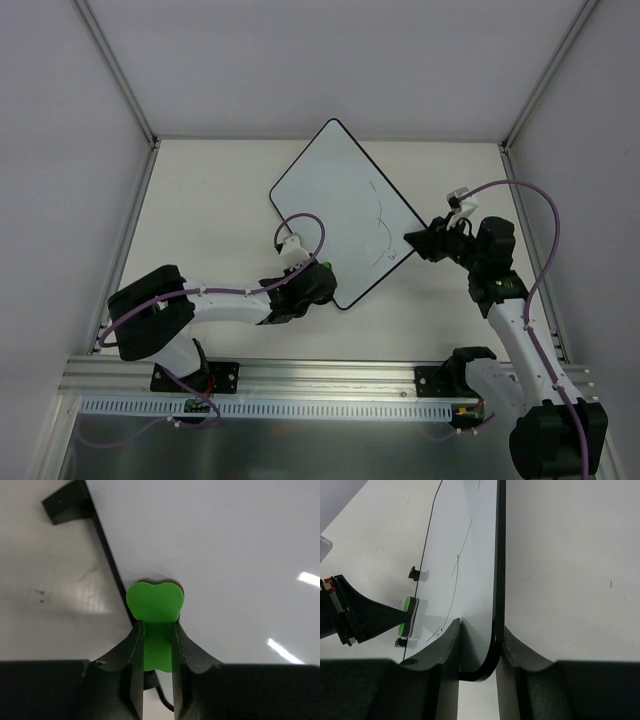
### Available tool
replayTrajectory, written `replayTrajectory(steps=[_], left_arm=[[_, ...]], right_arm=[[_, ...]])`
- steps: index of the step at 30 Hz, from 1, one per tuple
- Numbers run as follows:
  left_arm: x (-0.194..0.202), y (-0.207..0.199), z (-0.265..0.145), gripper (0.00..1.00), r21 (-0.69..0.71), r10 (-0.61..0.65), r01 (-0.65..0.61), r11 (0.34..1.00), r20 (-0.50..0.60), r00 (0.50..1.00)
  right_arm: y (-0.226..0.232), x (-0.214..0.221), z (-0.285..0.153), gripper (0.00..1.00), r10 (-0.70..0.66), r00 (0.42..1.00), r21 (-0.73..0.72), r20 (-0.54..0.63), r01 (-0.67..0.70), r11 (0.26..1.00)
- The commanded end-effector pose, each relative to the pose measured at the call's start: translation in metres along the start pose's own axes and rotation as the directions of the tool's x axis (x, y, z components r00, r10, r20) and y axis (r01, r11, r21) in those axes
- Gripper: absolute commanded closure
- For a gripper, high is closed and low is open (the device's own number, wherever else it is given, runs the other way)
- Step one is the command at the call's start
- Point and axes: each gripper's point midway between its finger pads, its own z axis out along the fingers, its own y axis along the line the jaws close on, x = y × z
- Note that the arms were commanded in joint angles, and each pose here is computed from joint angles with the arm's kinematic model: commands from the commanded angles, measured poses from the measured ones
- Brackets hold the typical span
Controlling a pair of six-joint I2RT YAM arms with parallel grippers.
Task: Erase the whiteboard
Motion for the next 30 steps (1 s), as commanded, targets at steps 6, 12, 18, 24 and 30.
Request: replayTrajectory(steps=[6, 12, 18, 24, 30], left_arm=[[0.032, 0.083, 0.011, 1.00, -0.227, 0.226, -0.258, 0.939, -0.158, 0.961], [0.032, 0.016, 0.009, 1.00, -0.048, 0.329, -0.338, 0.940, -0.136, 0.935], [0.029, -0.074, -0.001, 1.00, 0.199, 0.370, -0.347, 0.916, -0.092, 0.925], [0.035, -0.125, -0.007, 1.00, 0.357, 0.421, -0.371, 0.857, -0.069, 0.905], [0.032, -0.171, -0.027, 1.00, 0.481, 0.456, -0.386, 0.787, -0.032, 0.890]], right_arm=[[0.009, 0.033, -0.001, 1.00, -0.151, 0.983, -0.084, -0.105, 0.143, 0.986], [0.011, 0.035, 0.000, 1.00, -0.149, 0.983, -0.092, -0.110, 0.139, 0.986], [0.013, 0.035, 0.001, 1.00, -0.150, 0.982, -0.099, -0.111, 0.140, 0.985], [0.015, 0.035, 0.001, 1.00, -0.157, 0.981, -0.101, -0.111, 0.147, 0.984], [0.017, 0.035, 0.000, 1.00, -0.163, 0.980, -0.103, -0.109, 0.152, 0.983]])
